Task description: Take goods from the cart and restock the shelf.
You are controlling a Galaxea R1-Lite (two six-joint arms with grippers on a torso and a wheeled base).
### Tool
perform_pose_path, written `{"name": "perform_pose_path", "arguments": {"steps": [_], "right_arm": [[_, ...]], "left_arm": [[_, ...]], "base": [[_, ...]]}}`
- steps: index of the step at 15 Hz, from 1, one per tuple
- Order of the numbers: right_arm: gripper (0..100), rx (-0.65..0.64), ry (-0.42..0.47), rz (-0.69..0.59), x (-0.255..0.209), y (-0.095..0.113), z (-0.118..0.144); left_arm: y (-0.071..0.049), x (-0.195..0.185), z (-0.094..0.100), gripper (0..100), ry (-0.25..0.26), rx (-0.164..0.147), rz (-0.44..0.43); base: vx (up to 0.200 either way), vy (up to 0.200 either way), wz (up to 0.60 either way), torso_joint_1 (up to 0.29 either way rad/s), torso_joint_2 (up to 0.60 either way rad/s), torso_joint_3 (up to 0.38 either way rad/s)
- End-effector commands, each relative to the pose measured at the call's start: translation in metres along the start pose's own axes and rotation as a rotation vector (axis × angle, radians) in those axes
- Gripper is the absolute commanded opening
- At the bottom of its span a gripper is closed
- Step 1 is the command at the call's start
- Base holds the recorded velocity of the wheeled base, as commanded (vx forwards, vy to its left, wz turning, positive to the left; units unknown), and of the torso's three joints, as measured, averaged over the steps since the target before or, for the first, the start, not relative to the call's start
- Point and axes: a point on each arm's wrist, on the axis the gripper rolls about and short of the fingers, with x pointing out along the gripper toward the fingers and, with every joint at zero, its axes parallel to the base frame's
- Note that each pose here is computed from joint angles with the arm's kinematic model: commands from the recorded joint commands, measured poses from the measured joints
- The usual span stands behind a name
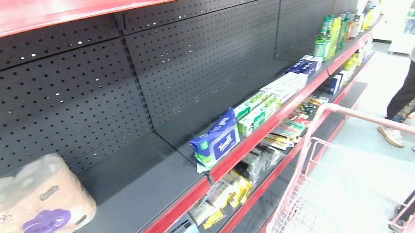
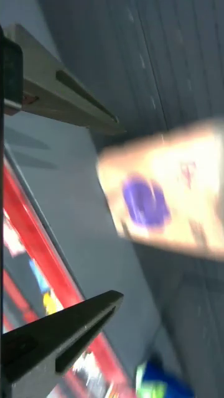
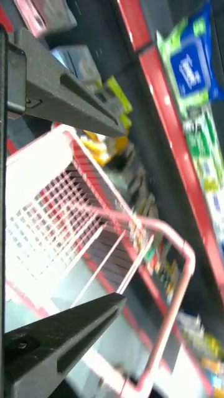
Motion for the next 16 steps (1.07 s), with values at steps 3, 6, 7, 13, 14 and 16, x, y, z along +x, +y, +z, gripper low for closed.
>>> {"name": "perform_pose_path", "arguments": {"steps": [3, 6, 7, 13, 14, 16], "right_arm": [[100, 0.000, 0.001, 0.001, 0.000, 0.000, 0.000], [100, 0.000, 0.001, 0.001, 0.000, 0.000, 0.000], [100, 0.000, 0.001, 0.001, 0.000, 0.000, 0.000], [100, -0.008, 0.013, 0.004, 0.001, 0.000, 0.002], [100, 0.001, 0.003, 0.048, 0.004, 0.000, 0.041], [100, 0.184, 0.016, 0.045, 0.051, 0.000, 0.161]], "left_arm": [[0.000, 0.000, 0.000, 100, 0.000, -0.001, 0.001], [0.000, 0.000, 0.000, 100, 0.000, -0.001, 0.001], [0.000, 0.000, 0.000, 100, 0.000, -0.001, 0.001], [0.000, 0.000, 0.000, 100, 0.000, -0.001, 0.001], [0.000, 0.000, 0.000, 100, 0.000, -0.001, 0.001], [0.000, 0.000, 0.000, 100, 0.000, -0.001, 0.000]], "base": [[0.000, 0.000, -0.60, 0.001, 0.00, 0.002], [0.000, 0.000, -0.40, 0.003, 0.00, 0.000], [0.000, 0.000, 0.00, 0.000, 0.00, 0.000], [0.000, 0.000, 0.00, 0.000, 0.00, 0.000], [0.000, 0.000, 0.00, 0.000, 0.00, 0.000], [0.000, 0.000, 0.00, 0.000, 0.00, 0.000]]}}
